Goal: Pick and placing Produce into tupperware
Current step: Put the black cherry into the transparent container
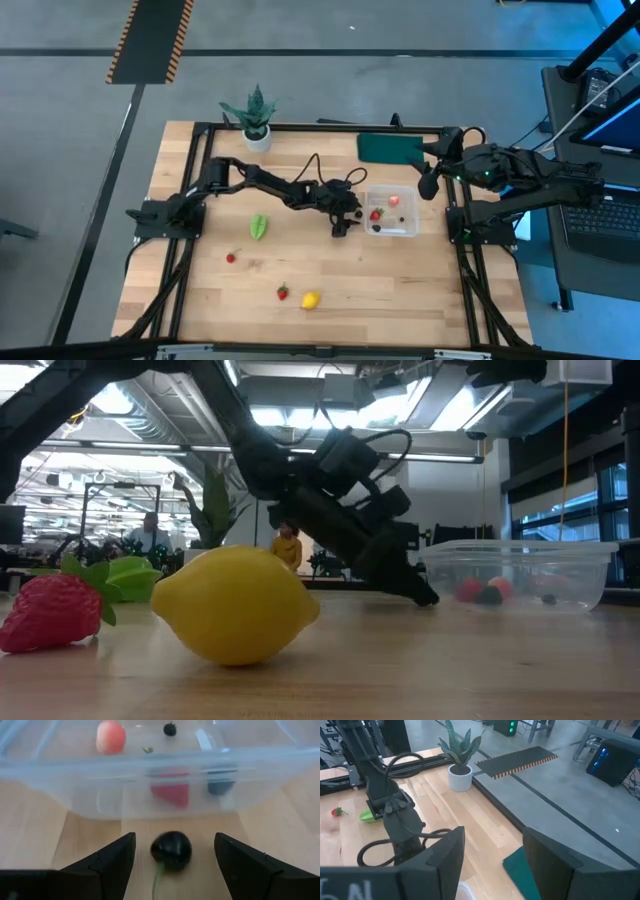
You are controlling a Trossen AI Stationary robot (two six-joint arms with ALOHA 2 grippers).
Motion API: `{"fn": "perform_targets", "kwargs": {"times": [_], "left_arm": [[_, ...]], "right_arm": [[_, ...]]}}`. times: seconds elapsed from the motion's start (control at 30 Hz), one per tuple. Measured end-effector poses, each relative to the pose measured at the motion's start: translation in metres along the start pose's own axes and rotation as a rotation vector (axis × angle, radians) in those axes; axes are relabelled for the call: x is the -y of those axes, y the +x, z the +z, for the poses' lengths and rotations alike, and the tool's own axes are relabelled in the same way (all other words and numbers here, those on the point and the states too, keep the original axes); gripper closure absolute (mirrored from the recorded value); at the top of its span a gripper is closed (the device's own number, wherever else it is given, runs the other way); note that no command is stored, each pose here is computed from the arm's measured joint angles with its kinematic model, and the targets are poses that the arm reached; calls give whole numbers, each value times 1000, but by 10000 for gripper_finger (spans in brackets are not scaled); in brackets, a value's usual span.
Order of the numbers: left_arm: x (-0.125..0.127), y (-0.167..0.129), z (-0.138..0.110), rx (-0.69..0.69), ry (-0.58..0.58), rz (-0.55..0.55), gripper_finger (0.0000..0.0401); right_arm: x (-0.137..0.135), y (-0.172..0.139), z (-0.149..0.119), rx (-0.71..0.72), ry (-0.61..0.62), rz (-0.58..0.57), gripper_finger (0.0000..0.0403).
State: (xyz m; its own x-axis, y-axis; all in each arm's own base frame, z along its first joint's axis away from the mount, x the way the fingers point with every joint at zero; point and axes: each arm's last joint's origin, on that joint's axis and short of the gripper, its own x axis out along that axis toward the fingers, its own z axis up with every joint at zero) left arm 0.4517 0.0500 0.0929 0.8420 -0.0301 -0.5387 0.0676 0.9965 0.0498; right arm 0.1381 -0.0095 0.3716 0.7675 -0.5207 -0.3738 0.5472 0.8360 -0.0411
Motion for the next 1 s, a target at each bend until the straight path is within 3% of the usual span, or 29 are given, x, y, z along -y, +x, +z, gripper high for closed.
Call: {"fn": "perform_targets", "kwargs": {"times": [0.43, 1.0], "left_arm": [[-1, 8, 0, -16, -44, -19, 150], [-2, 8, -1, -34, -94, -3, 289]], "right_arm": [[0, 0, 0, 0, 1, 0, 199], [0, 0, 0, -1, -19, 0, 199]]}}
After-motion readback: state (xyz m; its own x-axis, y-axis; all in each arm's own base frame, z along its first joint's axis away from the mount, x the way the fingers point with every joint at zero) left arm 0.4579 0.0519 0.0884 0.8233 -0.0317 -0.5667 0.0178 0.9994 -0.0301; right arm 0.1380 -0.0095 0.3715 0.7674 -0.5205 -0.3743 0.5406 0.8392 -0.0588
